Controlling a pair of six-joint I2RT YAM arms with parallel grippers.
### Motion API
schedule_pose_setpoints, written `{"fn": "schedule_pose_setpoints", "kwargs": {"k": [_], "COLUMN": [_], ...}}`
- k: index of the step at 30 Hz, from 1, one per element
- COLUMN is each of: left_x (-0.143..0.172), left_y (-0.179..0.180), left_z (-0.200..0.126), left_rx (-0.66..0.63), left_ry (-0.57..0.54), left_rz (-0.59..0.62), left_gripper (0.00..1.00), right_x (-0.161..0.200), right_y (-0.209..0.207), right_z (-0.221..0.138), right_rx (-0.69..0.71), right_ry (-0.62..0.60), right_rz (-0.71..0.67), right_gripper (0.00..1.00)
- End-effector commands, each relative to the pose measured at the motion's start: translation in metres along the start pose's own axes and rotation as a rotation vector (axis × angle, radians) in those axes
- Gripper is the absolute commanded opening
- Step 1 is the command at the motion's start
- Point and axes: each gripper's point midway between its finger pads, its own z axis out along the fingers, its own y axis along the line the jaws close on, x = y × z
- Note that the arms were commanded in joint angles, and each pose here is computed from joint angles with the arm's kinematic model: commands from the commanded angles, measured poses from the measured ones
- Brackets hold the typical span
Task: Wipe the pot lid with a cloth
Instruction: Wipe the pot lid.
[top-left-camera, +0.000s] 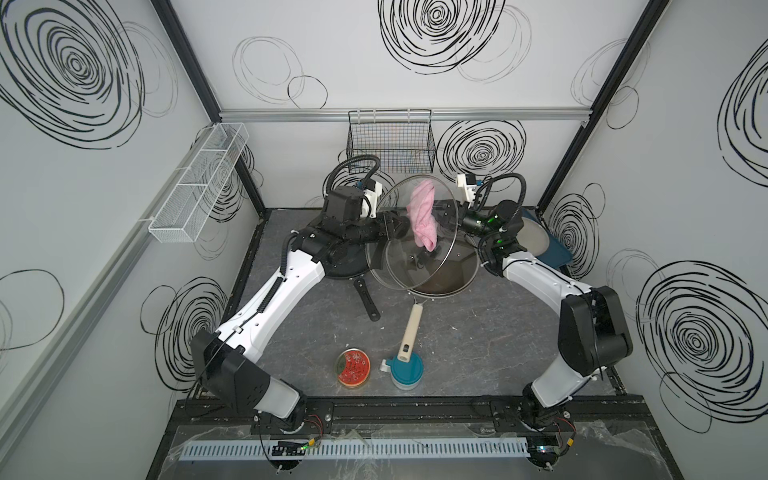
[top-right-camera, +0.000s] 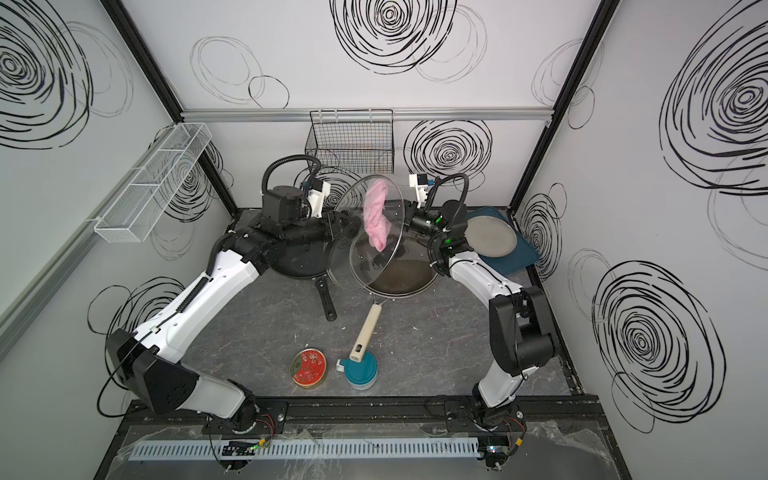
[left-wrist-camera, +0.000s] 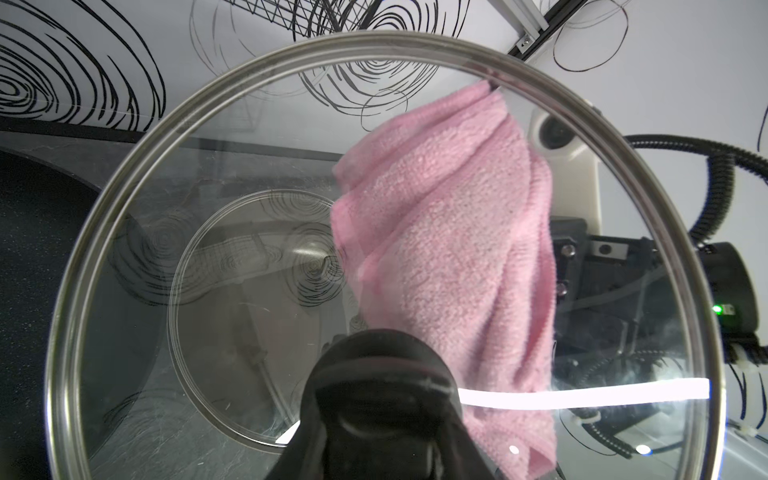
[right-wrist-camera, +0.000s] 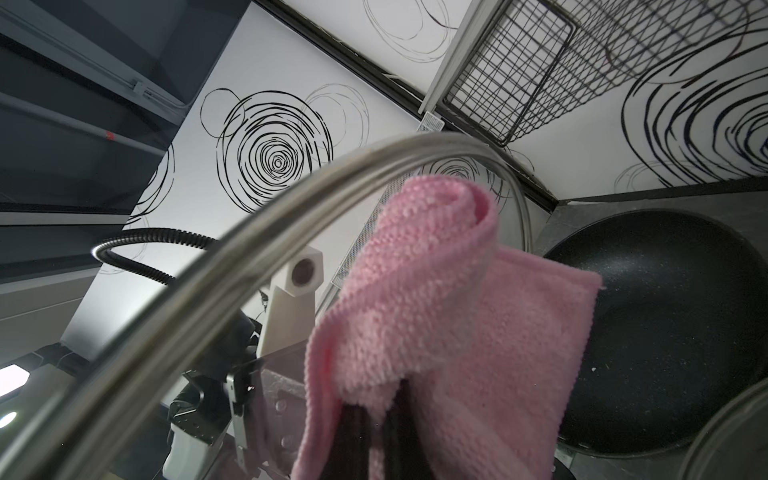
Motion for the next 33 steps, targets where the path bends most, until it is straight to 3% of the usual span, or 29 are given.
{"fn": "schedule_pose_setpoints", "kwargs": {"k": [1,20,33], "left_x": [-0.055,-0.078,-0.099], "left_y": [-0.07,-0.087,-0.073], "left_z": [-0.038,-0.046,-0.054], "left_rx": [0.204,0.257,0.223], "left_ry": [-0.212,-0.293,-0.372], "left_rz": [0.115,0.099,0.071], "left_gripper": [0.0,0.0,0.0], "right_x": [0.003,0.041,0.076], "right_y": [0.024,-0.007,-0.011], "right_z": [0.017,0.063,0.064], "right_rx": [-0.084,-0.116,-0.112], "right_ry": [0.021,0.091,0.131], "right_rz": [-0.049,0.054,0.112], "right_gripper": [0.0,0.0,0.0]}}
